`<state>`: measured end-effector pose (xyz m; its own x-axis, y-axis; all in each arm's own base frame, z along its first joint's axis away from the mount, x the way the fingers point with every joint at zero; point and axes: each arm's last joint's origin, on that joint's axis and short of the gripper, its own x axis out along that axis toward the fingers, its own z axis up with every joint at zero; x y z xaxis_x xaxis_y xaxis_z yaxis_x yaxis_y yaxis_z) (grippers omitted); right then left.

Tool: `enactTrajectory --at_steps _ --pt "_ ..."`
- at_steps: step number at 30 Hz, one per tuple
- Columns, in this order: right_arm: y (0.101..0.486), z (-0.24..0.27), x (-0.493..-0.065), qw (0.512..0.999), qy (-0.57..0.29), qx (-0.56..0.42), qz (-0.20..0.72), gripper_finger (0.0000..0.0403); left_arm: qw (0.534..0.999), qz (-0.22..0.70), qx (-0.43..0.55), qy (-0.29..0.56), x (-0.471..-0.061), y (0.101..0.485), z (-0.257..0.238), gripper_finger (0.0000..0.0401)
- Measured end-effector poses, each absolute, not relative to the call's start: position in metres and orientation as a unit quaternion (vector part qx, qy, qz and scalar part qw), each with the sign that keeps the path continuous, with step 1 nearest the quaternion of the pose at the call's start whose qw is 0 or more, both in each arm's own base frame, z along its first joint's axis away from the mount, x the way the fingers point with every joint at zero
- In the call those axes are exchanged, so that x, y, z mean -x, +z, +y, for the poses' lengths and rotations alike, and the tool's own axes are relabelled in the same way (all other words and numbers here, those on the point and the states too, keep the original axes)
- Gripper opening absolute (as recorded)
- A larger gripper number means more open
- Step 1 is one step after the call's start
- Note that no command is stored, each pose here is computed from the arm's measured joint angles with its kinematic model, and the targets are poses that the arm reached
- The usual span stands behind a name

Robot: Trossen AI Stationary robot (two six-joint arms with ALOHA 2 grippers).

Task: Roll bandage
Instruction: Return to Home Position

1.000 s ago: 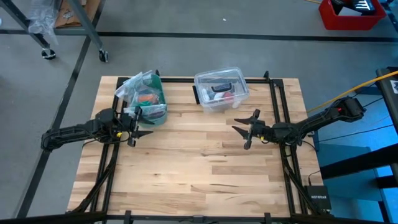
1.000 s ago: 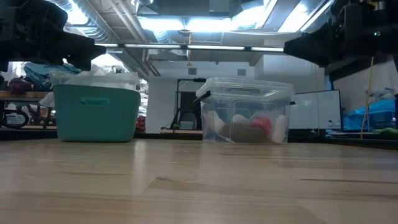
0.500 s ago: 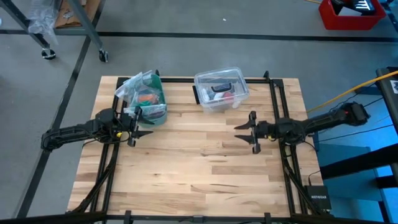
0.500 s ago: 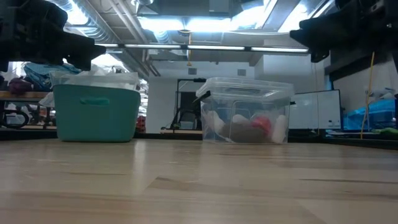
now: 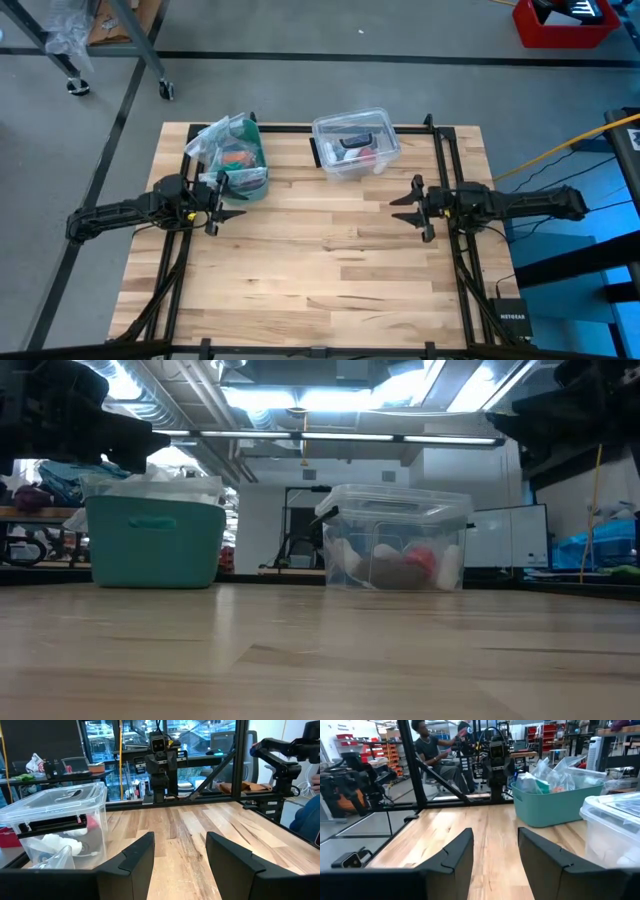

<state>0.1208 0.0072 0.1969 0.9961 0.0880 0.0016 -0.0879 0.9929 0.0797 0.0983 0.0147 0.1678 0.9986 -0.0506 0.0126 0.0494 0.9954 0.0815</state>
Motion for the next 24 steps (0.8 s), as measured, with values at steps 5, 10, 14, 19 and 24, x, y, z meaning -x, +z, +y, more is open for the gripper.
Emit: enactTrajectory --at_steps 5,10,14,19,24 --pt "0.197 0.007 -0.112 0.998 0.053 -0.041 0.003 0.0158 0.999 -0.007 -0.041 -0.025 -0.098 0.168 0.015 0.0169" --pt "0.191 0.007 -0.106 0.997 0.056 -0.041 0.03 0.0158 0.999 -0.007 -0.041 -0.025 -0.098 0.168 0.015 0.0169" --pt "0.184 0.007 -0.101 0.995 0.054 -0.06 0.063 0.0158 0.999 -0.007 -0.041 -0.025 -0.098 0.168 0.015 0.0169" --pt "0.18 0.007 -0.095 0.993 0.052 -0.064 0.081 0.0158 0.999 -0.007 -0.041 -0.025 -0.098 0.168 0.015 0.0169" --pt "0.177 0.006 -0.088 0.993 0.052 -0.064 0.087 0.0158 0.999 -0.007 -0.041 -0.025 -0.098 0.168 0.015 0.0169"
